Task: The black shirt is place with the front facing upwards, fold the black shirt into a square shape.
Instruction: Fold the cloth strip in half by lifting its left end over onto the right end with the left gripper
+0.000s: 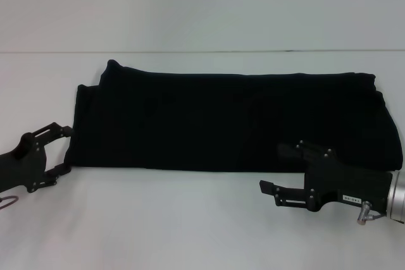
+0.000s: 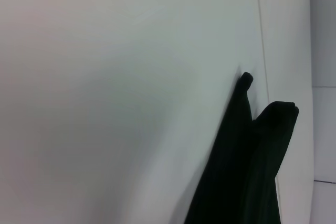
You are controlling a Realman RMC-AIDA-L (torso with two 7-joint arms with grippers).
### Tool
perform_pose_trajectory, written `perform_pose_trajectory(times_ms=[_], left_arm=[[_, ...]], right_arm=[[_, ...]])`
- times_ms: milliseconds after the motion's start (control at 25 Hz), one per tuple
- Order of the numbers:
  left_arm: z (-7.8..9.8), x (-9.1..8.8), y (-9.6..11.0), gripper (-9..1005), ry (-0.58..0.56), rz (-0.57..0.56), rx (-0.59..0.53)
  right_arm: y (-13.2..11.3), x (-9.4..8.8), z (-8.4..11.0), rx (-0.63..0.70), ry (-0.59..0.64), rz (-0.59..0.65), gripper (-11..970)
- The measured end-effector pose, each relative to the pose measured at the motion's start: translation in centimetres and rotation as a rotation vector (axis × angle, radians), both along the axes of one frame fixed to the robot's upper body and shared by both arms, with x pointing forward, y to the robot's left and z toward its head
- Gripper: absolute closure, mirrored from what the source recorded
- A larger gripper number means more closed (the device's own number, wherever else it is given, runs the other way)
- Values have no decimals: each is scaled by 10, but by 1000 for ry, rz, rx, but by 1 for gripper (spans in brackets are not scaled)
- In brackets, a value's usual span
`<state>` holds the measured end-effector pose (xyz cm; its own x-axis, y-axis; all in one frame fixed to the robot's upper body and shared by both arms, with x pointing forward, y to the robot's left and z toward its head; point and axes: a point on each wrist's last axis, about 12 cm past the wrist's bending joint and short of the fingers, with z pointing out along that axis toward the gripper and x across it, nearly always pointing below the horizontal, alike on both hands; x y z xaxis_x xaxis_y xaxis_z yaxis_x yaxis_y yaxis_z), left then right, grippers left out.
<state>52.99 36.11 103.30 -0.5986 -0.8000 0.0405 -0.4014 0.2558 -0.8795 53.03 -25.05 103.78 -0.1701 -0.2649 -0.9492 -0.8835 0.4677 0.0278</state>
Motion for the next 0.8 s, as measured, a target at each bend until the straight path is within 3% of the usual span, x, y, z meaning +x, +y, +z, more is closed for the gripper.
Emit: perform_pose_trajectory(times_ms=[800], left_arm=[[1, 17, -13, 132, -15, -19, 37]], right_arm=[[-1, 1, 1, 7, -3, -5, 35]])
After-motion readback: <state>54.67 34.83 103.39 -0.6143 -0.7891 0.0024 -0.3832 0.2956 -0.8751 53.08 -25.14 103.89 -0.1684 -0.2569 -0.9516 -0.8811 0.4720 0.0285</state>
